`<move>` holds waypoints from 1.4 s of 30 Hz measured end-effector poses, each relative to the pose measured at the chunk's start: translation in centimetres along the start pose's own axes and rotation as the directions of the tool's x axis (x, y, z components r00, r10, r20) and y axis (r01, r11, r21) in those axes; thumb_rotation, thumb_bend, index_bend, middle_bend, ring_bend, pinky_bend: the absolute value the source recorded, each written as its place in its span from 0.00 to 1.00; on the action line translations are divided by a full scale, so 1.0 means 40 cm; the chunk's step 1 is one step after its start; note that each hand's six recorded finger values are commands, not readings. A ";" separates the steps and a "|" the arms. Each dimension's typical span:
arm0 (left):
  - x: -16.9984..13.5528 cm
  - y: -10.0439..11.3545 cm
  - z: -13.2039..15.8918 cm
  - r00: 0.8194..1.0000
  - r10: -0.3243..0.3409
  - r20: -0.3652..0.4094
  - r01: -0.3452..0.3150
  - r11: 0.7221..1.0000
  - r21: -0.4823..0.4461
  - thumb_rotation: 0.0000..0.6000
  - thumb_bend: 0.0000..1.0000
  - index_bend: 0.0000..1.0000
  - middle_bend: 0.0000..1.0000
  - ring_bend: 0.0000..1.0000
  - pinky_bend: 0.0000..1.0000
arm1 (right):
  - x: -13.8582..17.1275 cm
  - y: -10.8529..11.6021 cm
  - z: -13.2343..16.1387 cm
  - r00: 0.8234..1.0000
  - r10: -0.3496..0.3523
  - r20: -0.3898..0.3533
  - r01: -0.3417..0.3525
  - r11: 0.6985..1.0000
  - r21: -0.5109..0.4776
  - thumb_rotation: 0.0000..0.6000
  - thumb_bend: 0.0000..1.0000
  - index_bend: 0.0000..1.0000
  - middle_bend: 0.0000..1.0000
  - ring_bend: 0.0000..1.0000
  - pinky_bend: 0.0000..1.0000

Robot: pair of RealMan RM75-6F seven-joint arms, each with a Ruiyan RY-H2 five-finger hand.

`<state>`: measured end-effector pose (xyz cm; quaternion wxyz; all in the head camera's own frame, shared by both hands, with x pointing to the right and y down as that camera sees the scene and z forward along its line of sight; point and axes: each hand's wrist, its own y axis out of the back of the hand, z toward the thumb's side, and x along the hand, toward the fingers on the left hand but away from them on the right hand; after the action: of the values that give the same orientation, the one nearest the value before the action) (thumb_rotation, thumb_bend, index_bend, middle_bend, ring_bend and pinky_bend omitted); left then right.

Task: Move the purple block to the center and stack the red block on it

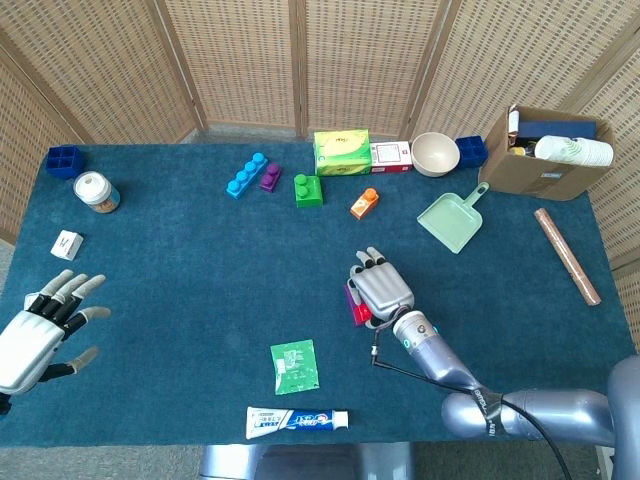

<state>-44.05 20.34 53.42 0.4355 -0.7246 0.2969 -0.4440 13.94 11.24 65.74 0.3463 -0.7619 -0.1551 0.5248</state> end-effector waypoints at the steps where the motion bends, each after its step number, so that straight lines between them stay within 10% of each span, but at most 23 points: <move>1: 0.000 0.000 -0.001 1.000 0.000 -0.001 0.000 1.000 -0.001 1.00 0.33 0.31 0.02 0.00 0.00 | -0.001 0.000 0.001 1.000 0.001 0.000 -0.001 1.000 0.001 1.00 0.12 0.61 0.29 0.08 0.05; 27: -0.007 -0.007 -0.012 1.000 0.002 -0.007 -0.002 1.000 -0.013 1.00 0.33 0.31 0.02 0.00 0.00 | -0.007 -0.009 0.018 1.000 -0.002 0.004 0.002 0.996 0.088 1.00 0.13 0.40 0.25 0.07 0.05; 42: -0.004 0.017 0.003 1.000 0.026 -0.006 -0.026 1.000 -0.003 1.00 0.33 0.31 0.02 0.00 0.00 | 0.082 0.097 -0.087 0.991 -0.105 0.088 0.104 0.994 0.015 1.00 0.14 0.35 0.23 0.05 0.06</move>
<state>-44.03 20.20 52.74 0.4392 -0.7199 0.3082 -0.4403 17.92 9.18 61.52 0.3701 -0.7270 -0.2071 0.5400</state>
